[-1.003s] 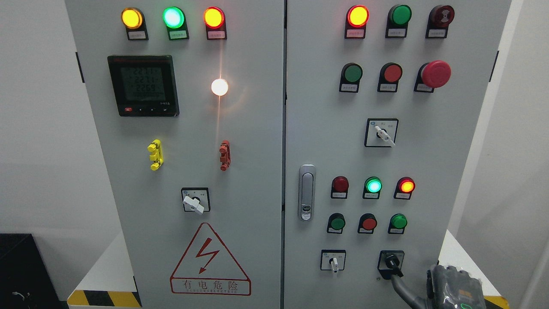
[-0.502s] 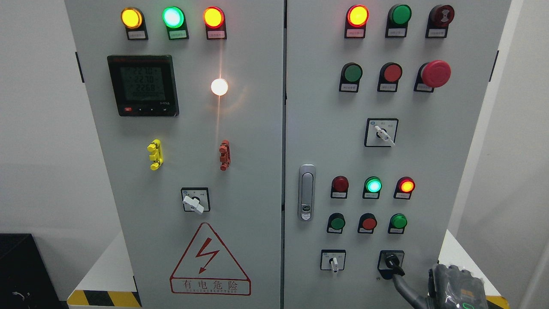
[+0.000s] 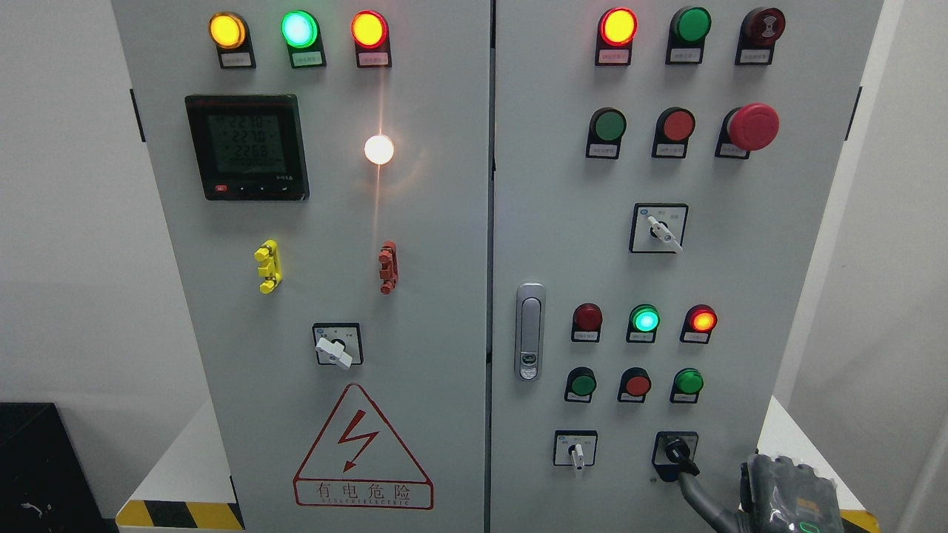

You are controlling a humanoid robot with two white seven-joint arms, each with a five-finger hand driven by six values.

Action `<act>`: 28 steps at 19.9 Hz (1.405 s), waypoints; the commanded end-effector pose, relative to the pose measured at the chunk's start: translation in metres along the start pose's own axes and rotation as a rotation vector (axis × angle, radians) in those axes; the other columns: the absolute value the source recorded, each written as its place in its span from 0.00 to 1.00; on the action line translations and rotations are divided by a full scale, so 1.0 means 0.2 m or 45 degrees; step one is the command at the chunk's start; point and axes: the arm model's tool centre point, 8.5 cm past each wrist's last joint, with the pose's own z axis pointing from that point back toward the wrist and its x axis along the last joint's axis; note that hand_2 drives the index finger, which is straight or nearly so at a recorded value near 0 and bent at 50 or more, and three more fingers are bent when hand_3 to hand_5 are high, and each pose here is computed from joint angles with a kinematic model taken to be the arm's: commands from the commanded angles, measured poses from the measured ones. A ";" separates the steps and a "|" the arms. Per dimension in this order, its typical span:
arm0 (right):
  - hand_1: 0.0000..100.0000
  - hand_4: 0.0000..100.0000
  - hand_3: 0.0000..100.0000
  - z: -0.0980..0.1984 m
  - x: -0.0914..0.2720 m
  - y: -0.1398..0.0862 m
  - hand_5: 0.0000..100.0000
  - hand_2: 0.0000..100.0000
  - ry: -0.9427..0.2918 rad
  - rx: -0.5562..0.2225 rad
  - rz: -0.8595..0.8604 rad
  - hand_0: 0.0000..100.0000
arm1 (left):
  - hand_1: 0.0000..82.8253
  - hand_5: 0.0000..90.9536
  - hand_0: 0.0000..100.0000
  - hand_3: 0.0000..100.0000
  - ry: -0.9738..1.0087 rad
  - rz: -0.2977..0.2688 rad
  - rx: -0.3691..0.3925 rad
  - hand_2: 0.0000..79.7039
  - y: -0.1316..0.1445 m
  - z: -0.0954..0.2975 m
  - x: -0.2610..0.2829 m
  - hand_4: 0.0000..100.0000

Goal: Flip black knob to close circuit
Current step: 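Hold the right hand on the turned black knob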

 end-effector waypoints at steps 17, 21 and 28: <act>0.00 0.98 1.00 0.02 0.13 0.03 0.99 0.97 -0.085 0.016 -0.017 0.00 | 0.67 0.00 0.12 0.00 -0.006 0.004 -0.005 0.00 -0.01 0.00 -0.02 0.00; 0.00 0.98 1.00 0.03 0.17 0.04 0.99 0.97 -0.117 0.022 -0.014 0.00 | 0.67 0.00 0.12 0.00 -0.008 0.004 -0.005 0.00 -0.01 0.00 -0.02 0.00; 0.00 0.98 1.00 0.04 0.21 0.04 0.99 0.97 -0.144 0.005 -0.015 0.00 | 0.67 0.00 0.12 0.00 -0.006 0.004 -0.005 0.00 -0.01 0.00 -0.02 0.00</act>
